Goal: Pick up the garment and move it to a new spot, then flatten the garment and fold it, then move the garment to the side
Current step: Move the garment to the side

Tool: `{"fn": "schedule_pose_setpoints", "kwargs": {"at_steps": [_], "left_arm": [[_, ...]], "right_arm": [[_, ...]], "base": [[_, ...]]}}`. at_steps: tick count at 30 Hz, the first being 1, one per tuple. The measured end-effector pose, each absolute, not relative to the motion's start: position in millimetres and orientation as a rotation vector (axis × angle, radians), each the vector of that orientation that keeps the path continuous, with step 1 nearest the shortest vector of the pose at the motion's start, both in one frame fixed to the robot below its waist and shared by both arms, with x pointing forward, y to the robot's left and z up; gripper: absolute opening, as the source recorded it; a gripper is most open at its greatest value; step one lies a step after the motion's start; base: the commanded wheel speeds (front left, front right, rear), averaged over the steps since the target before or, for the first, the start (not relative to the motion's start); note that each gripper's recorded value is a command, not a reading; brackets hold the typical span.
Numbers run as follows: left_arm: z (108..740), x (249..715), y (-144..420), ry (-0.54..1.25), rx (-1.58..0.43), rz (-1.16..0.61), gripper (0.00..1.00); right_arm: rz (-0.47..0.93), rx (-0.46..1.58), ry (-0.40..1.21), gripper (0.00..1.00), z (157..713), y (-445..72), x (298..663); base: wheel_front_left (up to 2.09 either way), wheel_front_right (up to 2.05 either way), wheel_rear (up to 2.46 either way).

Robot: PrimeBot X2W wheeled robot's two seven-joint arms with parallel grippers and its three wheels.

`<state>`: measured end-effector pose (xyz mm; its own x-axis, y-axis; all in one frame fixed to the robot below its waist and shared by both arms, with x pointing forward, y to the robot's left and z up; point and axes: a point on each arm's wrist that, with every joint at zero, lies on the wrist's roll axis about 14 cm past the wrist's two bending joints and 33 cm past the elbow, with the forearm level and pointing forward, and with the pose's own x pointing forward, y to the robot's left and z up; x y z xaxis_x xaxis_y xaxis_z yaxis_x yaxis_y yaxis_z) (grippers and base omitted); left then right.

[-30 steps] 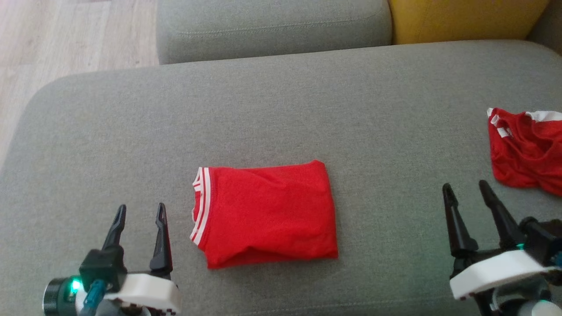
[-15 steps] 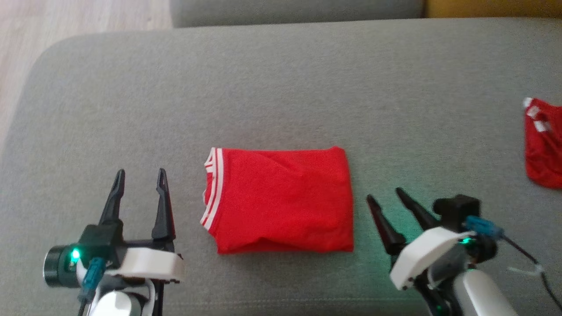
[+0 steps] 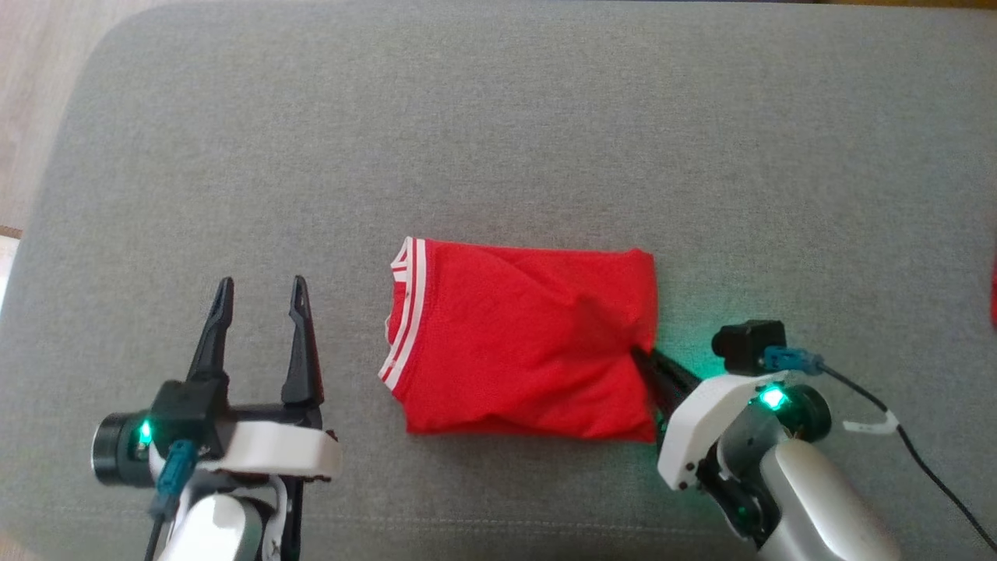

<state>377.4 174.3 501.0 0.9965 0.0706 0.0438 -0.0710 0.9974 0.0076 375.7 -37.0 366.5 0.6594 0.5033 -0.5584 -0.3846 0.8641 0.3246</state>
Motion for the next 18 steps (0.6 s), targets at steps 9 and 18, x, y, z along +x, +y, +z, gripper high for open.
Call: {"fn": "schedule_pose_setpoints", "kwargs": {"at_steps": [9, 18], "left_arm": [[500, 389, 154, -0.050, 0.004, 0.003, 1.00], [500, 409, 96, -0.067, -0.013, -0.188, 1.00]], "right_arm": [[0.472, 0.127, 0.551, 0.00, 393, -66, 386], [0.247, 0.034, 0.473, 0.00, 420, -170, 380]], "base": [[0.00, 0.00, 0.00], [0.00, 0.00, 0.00]]}}
